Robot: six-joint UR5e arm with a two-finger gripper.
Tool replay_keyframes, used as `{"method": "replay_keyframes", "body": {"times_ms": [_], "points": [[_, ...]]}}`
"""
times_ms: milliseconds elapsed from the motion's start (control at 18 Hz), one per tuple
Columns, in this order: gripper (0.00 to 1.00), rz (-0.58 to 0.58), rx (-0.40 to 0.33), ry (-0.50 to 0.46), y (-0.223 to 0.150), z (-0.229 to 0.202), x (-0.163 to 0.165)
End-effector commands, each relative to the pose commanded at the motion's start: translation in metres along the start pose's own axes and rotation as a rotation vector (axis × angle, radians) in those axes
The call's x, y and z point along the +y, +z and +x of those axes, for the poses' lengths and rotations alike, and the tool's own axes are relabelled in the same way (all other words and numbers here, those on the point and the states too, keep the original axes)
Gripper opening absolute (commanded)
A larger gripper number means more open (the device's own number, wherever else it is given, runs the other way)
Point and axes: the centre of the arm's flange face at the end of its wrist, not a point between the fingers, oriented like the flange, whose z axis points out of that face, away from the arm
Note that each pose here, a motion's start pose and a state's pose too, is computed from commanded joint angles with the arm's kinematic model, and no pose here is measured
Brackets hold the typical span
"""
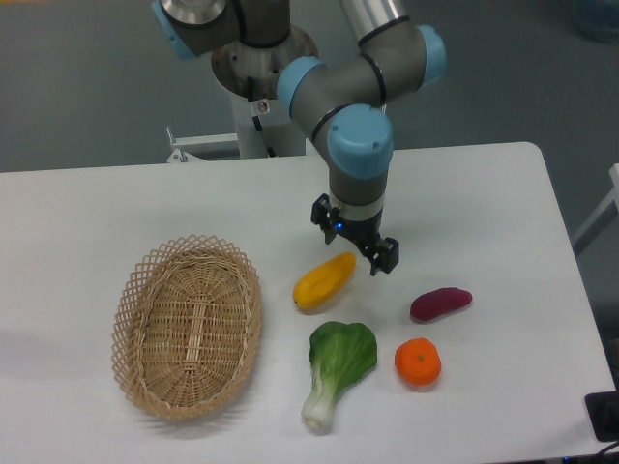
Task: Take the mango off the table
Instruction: 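Move the open gripper over the yellow mango and lower onto it, then close the gripper around the yellow mango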
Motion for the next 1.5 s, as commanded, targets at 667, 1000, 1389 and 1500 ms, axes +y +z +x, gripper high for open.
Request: {"method": "replay_keyframes", "body": {"times_ms": [667,1000,1389,1500], "points": [[1.00,-0.029,0.058,0.018,0.031,0.012,-0.005],[0.80,-0.028,0.055,0.017,0.031,0.012,-0.005],[0.51,-0.021,0.036,0.016,0.029,0.010,-0.007],[0.48,-0.020,0.033,0.018,0.027,0.010,-0.007]]}}
